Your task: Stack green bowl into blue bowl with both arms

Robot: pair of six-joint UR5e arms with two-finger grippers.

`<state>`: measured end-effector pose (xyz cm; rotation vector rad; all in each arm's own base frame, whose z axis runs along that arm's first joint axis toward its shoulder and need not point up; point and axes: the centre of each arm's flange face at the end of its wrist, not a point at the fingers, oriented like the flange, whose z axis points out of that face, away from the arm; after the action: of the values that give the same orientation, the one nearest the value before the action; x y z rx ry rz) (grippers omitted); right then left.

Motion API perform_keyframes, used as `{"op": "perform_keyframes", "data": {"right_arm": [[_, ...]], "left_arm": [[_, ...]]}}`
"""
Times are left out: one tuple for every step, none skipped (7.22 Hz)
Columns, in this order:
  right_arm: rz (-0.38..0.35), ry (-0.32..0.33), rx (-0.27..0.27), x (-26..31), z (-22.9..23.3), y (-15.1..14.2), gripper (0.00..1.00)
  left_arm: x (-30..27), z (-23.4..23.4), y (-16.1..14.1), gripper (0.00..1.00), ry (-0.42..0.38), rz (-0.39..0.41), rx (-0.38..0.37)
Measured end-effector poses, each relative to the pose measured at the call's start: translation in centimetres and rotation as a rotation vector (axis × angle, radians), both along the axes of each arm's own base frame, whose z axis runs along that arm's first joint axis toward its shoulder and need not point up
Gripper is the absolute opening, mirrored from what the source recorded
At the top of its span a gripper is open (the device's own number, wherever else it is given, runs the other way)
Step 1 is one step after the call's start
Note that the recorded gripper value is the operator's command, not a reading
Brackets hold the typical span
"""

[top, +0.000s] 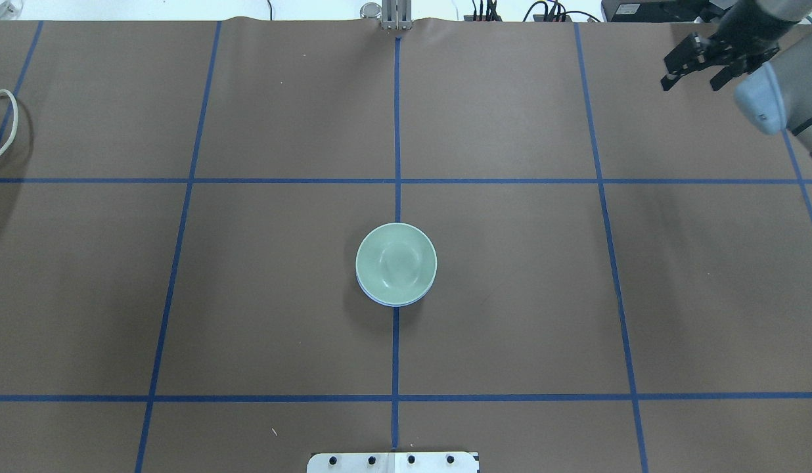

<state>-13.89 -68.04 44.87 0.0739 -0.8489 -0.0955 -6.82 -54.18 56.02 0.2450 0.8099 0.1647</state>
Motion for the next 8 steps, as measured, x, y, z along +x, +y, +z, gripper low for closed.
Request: {"op": "perform_keyframes", "data": {"right_arm": [[-0.022,0.055,0.012,4.2,2.0,-0.7,1.00],[-0.032,0.102,0.005,7.8,3.4,-0.8,1.00],[-0.037,0.128,-0.011,10.3,4.5,-0.6,1.00],[-0.049,0.139,-0.018,11.8,5.6,-0.1,1.00],[-0.070,0.144,-0.013,12.5,6.7,0.4,1.00],[-0.084,0.146,-0.008,12.8,7.4,0.7,1.00],[-0.091,0.147,-0.007,12.9,7.9,1.0,1.00],[-0.093,0.147,-0.008,13.0,8.1,1.1,1.00]], "left_arm": [[-0.1,0.0,0.0,0.98,0.000,-0.001,0.001],[-0.1,0.0,0.0,0.98,0.000,-0.002,0.003],[-0.1,-0.1,0.0,0.98,0.000,-0.002,0.004],[-0.1,-0.2,-0.1,0.98,0.000,-0.002,0.006],[-0.1,-0.2,-0.1,0.98,0.000,-0.002,0.007],[-0.1,-0.3,-0.1,0.98,0.000,-0.001,0.008],[-0.1,-0.3,-0.1,0.98,0.001,-0.001,0.009],[-0.1,-0.3,-0.1,0.98,0.001,-0.001,0.009]]}}
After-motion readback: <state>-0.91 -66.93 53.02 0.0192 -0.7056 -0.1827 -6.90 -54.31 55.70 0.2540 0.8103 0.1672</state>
